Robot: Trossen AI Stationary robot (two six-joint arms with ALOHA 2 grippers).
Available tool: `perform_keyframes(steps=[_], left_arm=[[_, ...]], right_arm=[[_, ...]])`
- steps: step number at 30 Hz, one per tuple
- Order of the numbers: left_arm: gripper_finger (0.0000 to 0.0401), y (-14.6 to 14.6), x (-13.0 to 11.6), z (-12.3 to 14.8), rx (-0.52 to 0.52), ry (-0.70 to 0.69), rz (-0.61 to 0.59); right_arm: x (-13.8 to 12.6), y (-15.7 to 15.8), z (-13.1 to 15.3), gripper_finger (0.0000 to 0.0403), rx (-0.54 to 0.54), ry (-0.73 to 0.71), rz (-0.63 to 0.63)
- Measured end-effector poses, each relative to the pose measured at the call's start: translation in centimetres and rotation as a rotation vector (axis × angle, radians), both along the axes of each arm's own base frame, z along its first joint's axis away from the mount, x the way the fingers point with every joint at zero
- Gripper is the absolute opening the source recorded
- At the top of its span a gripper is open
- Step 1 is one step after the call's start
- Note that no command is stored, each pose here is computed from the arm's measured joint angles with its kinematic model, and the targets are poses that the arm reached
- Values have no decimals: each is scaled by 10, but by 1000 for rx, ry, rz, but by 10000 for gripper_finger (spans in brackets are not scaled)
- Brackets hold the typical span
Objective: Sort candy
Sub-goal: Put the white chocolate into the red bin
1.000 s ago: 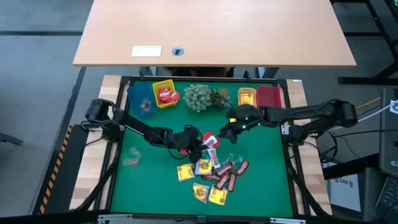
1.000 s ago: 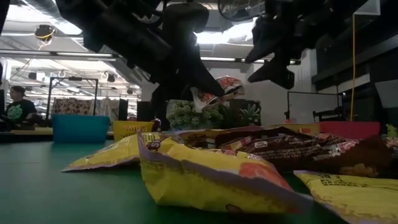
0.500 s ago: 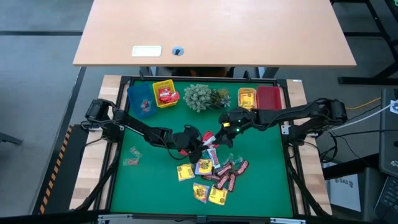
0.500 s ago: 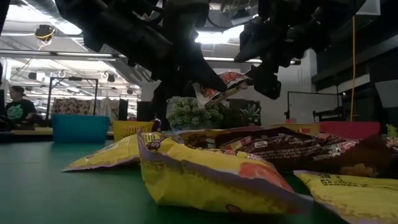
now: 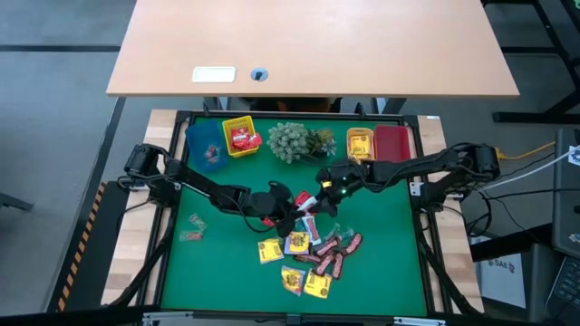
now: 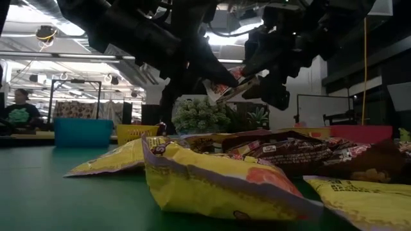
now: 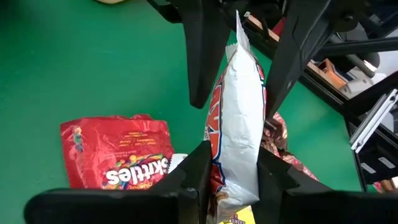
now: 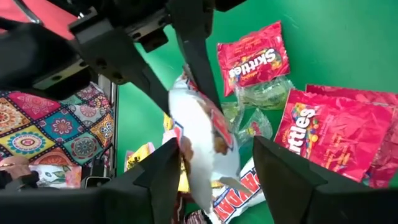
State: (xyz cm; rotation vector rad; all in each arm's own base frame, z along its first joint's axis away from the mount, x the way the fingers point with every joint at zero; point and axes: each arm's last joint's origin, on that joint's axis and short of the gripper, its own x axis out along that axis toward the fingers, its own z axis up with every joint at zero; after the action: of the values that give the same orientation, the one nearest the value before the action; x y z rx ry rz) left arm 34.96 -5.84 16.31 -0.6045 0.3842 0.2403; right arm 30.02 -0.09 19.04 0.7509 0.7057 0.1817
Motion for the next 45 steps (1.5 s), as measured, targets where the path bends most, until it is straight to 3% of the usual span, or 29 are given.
perform_keyframes(steps=[17,23,45], left_arm=[[73,0,0,0,15,1,-9],[73,-1,0,0,87,10,-44],[73,-1,0,0,117,19,-57]], right_arm=[[2,3,3,60,-7,-45,15],[2,3,3,59,-8,-47,15],[2,3,3,55,-8,-47,15]])
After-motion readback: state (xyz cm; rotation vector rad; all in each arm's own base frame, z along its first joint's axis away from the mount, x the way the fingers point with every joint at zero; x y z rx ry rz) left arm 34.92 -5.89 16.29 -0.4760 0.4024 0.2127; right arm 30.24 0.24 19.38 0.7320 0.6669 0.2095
